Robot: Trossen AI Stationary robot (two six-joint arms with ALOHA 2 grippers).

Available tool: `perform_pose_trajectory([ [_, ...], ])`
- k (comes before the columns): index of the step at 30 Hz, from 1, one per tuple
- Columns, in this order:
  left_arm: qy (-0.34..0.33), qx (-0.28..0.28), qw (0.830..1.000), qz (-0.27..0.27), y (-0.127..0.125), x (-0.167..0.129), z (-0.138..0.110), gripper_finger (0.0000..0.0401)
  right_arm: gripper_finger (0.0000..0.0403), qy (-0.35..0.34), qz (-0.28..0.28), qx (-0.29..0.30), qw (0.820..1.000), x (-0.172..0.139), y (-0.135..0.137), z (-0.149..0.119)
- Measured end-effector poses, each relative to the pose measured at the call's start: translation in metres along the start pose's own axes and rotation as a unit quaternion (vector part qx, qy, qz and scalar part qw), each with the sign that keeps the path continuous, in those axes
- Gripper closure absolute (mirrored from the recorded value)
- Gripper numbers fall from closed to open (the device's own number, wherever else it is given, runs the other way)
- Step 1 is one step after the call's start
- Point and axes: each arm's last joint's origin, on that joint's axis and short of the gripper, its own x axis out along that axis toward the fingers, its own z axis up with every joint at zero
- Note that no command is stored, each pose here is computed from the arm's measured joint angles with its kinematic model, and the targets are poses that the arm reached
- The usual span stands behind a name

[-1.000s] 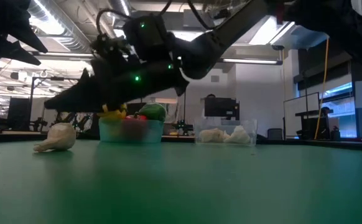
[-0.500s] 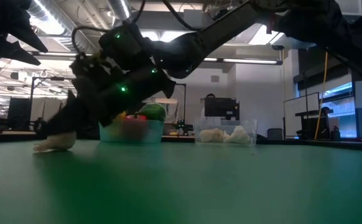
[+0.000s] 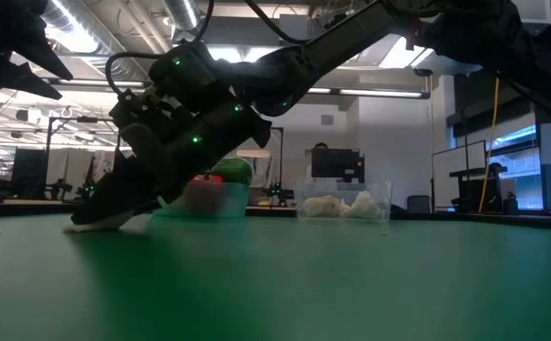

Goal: Sort produce into baskets
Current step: Put the garlic into the transparent bin

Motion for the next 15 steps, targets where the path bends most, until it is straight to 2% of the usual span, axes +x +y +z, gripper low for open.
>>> perform_pose_trajectory([
  [9, 0.0, -0.002, 1.0, 0.0, 0.0, 0.0, 0.0, 0.0193, 0.0296, 0.005, 0.001, 0.002, 1.0, -0.002, 0.0, 0.004],
  [12, 0.0, -0.002, 1.0, 0.0, 0.0, 0.0, 0.0, 0.0193, 0.0308, 0.001, -0.001, 0.001, 1.0, -0.005, -0.003, 0.011],
  [15, 0.0, -0.002, 1.0, 0.0, 0.0, 0.0, 0.0, 0.0193, 0.0298, -0.013, -0.007, -0.004, 1.0, -0.01, -0.009, 0.02],
])
